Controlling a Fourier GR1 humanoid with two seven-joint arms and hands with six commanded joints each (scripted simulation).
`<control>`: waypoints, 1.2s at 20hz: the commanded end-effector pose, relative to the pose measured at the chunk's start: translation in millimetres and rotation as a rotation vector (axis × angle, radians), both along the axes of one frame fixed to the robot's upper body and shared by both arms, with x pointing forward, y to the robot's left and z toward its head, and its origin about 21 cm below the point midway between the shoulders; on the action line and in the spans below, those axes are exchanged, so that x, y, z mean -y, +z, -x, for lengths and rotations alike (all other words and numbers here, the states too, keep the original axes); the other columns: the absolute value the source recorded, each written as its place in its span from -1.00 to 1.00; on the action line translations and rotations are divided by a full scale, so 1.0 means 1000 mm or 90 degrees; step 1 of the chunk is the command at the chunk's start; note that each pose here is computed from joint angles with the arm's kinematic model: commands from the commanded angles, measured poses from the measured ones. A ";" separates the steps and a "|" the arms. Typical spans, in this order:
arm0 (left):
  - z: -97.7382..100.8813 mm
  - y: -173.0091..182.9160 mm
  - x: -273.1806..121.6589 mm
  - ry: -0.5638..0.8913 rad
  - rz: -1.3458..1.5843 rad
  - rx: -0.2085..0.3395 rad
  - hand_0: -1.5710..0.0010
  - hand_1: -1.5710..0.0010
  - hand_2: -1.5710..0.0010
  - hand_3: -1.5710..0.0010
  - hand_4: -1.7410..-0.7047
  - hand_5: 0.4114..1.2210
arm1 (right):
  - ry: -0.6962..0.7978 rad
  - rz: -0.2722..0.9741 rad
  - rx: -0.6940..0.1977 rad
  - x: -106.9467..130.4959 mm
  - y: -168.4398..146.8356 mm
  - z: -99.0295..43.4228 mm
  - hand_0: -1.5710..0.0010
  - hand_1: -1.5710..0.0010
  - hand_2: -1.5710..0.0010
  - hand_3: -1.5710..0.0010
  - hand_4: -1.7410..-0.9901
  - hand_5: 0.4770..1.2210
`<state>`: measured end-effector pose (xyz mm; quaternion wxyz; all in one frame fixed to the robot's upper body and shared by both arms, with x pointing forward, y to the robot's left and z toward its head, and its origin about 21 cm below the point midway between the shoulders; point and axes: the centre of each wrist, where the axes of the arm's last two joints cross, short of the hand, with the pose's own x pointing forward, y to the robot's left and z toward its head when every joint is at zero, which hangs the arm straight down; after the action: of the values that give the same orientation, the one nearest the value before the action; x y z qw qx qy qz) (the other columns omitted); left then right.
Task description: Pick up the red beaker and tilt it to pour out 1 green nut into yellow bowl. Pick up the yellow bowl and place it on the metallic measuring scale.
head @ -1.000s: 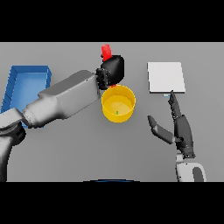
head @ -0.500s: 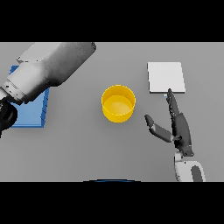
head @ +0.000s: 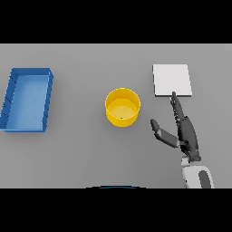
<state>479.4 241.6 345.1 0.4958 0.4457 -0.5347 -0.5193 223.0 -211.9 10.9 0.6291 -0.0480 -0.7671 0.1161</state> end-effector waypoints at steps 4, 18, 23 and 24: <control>0.002 -0.058 -0.061 0.145 0.166 -0.012 -1.00 -1.00 -1.00 -0.98 -1.00 1.00 | 0.000 0.017 0.004 0.001 0.003 -0.003 1.00 1.00 1.00 1.00 0.62 -0.61; 0.083 -0.232 -0.114 0.385 0.474 -0.040 -1.00 -1.00 -1.00 -1.00 -1.00 0.91 | 0.016 0.031 0.002 0.008 -0.002 -0.001 1.00 1.00 1.00 1.00 0.51 -0.46; 0.105 -0.248 -0.106 0.418 0.501 -0.048 -1.00 -1.00 -1.00 -1.00 -1.00 0.27 | 0.015 0.023 -0.006 0.005 0.000 -0.004 1.00 1.00 1.00 1.00 0.55 -0.48; 0.107 -0.245 -0.109 0.428 0.508 -0.054 -1.00 -1.00 -1.00 -1.00 -0.83 0.13 | 0.018 0.020 -0.002 0.006 -0.001 -0.003 1.00 1.00 1.00 1.00 0.56 -0.48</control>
<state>372.8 350.8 99.9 0.7876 0.3480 -0.4976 -0.1047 226.0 -218.1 9.7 0.6279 -0.0471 -0.7647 0.1370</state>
